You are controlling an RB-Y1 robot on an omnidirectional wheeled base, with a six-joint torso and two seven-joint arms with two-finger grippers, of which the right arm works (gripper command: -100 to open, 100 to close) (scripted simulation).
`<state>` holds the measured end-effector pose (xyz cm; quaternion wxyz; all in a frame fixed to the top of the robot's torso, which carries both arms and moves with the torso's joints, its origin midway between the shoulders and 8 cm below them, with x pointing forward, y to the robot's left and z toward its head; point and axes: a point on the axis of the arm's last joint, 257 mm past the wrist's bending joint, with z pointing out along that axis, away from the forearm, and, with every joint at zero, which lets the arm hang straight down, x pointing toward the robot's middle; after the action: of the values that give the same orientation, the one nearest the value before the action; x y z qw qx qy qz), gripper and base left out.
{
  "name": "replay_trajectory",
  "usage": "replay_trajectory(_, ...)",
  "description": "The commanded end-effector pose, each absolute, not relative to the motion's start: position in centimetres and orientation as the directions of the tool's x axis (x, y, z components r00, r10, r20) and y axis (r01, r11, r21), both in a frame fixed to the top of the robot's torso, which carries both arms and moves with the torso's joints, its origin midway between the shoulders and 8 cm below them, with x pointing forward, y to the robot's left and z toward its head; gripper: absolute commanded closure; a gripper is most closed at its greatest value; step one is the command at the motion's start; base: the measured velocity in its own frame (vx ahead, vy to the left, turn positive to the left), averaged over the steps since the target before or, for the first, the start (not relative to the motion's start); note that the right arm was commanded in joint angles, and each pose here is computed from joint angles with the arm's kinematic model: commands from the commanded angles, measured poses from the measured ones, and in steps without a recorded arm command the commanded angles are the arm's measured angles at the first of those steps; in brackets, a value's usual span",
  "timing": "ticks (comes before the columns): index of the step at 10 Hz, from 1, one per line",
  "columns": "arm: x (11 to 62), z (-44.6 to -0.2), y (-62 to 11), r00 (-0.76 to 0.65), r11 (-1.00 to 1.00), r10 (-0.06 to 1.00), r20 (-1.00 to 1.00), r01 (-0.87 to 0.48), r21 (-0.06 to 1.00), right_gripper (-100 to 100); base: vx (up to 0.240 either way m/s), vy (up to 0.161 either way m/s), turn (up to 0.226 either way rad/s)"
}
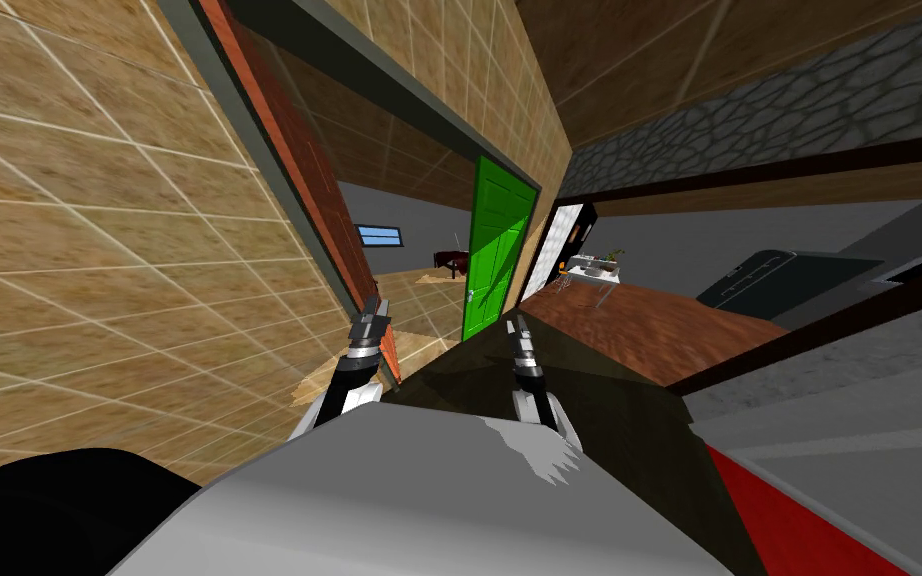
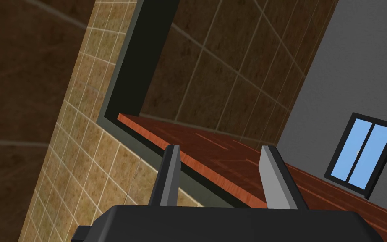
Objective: Push the door open
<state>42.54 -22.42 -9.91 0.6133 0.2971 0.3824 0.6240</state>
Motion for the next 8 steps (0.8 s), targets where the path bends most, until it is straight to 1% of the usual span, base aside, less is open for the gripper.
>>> replay_trajectory(1, 43.1, -11.4, -21.9, -0.082, 0.044, 0.991, -0.101, -0.515, 0.856, -100, 0.107, -0.059, 0.107)
replay_trajectory(4, 43.7, -13.2, -21.5, -0.095, 0.044, 0.990, -0.103, -0.488, 0.872, -100, 0.112, -0.062, 0.077)
replay_trajectory(6, 44.3, -15.0, -21.1, -0.108, 0.044, 0.989, -0.105, -0.460, 0.887, -100, 0.136, -0.088, 0.102)
replay_trajectory(8, 44.7, -16.2, -20.7, -0.117, 0.044, 0.987, -0.106, -0.441, 0.896, -100, 0.092, -0.062, 0.069)
